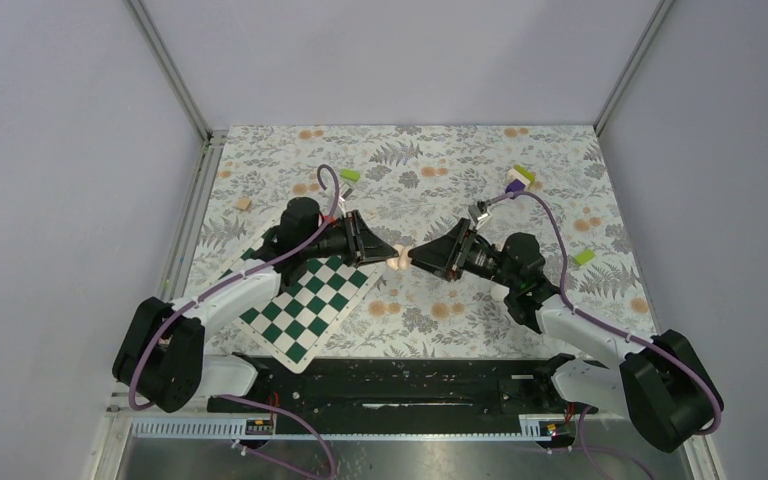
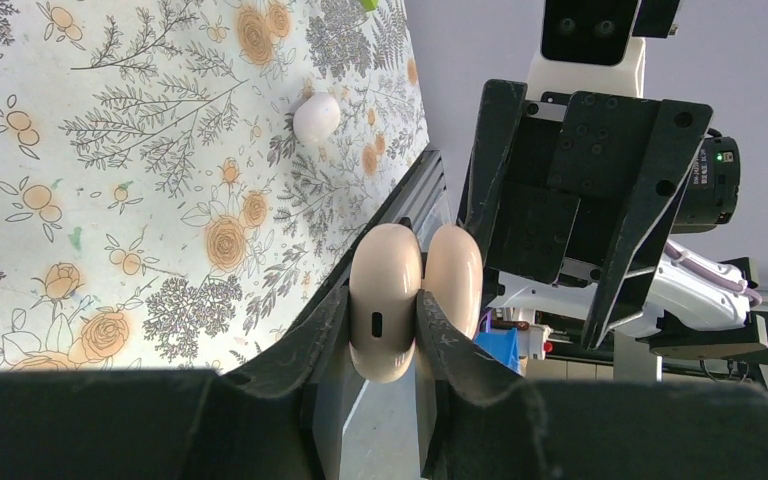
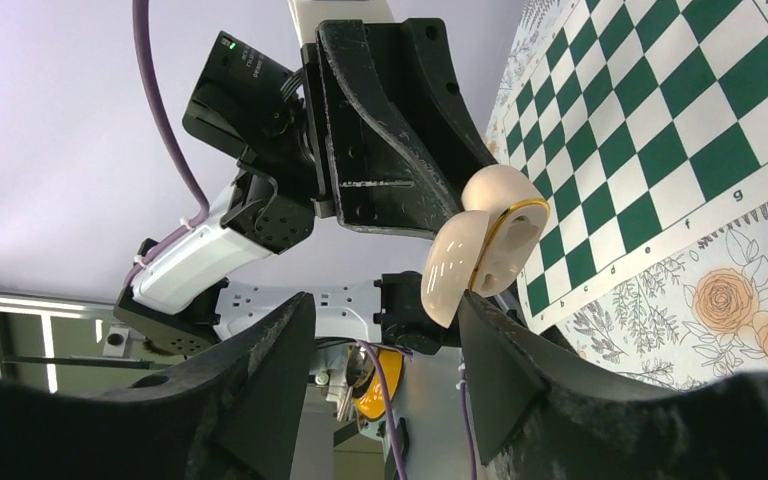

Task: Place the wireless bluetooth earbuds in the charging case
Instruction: Open the charging case to the charging case.

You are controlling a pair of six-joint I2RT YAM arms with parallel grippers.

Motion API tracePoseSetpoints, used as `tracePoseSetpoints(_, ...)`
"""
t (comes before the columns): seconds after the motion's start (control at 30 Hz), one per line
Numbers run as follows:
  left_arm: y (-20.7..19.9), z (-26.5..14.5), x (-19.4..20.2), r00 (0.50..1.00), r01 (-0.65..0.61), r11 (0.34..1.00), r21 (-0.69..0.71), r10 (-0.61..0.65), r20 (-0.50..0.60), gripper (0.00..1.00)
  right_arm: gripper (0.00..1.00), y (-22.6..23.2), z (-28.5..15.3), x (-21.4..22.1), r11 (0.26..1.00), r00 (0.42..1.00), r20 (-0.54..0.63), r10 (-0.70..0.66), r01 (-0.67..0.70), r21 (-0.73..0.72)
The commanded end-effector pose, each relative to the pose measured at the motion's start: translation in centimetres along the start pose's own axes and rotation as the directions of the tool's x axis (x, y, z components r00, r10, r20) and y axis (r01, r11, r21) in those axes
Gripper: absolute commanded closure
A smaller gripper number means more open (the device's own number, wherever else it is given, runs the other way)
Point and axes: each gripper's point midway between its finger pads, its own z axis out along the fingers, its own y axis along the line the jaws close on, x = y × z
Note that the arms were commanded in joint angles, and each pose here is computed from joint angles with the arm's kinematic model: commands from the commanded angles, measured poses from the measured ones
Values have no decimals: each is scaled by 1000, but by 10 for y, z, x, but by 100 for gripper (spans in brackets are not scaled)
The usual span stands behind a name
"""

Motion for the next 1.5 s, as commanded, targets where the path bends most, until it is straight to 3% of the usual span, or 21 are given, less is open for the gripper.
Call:
tracePoseSetpoints(0.0,12,1,-7,999,-22,998,-56,24,30,100,38,53,-2,-4,983,994,-3,-110,109,-151)
tracePoseSetpoints(0.13,9,1,-5,1000,-16,998,-57,17,5,100,38,34,-4,-2,989,990,-17,-141,140,-52)
tracePoseSetpoints(0.3,20,-1,2,995,18,985,-172,-35,-97,100,38,15,-17,1,963,968,-48,-247,251,102)
tracePoseSetpoints(0.43,27,-5,7,983,51,968,-246,-91,-156,100,37,7,-36,-1,887,912,-101,-398,410,214)
tracePoseSetpoints(0.6,39,-8,11,969,135,931,-338,-195,-149,100,37,-7,-58,0,788,849,-200,-489,529,315)
tracePoseSetpoints(0.67,43,-8,11,958,188,905,-383,-255,-132,100,38,-14,-60,3,760,827,-225,-516,563,324)
tracePoseSetpoints(0.87,69,-29,11,921,288,704,-649,-390,-15,100,36,-36,-52,10,625,729,-273,-628,681,381)
tracePoseSetpoints(1.0,64,-29,15,890,335,664,-669,-456,-7,100,36,-53,-41,20,450,554,-314,-771,823,348)
tracePoseSetpoints(1.13,60,-24,21,856,367,659,-657,-516,-39,100,36,-58,-22,44,176,231,-306,-923,964,198)
tracePoseSetpoints(1.2,61,-24,23,848,376,649,-661,-529,-37,100,37,-58,-13,49,74,120,-274,-954,982,173)
tracePoseSetpoints(1.37,58,-24,29,823,403,635,-659,-567,-43,100,36,-62,13,48,-91,-42,-254,-966,978,187)
tracePoseSetpoints(1.47,56,-25,31,817,411,633,-656,-575,-43,100,36,-65,27,48,-157,-103,-244,-964,965,212)
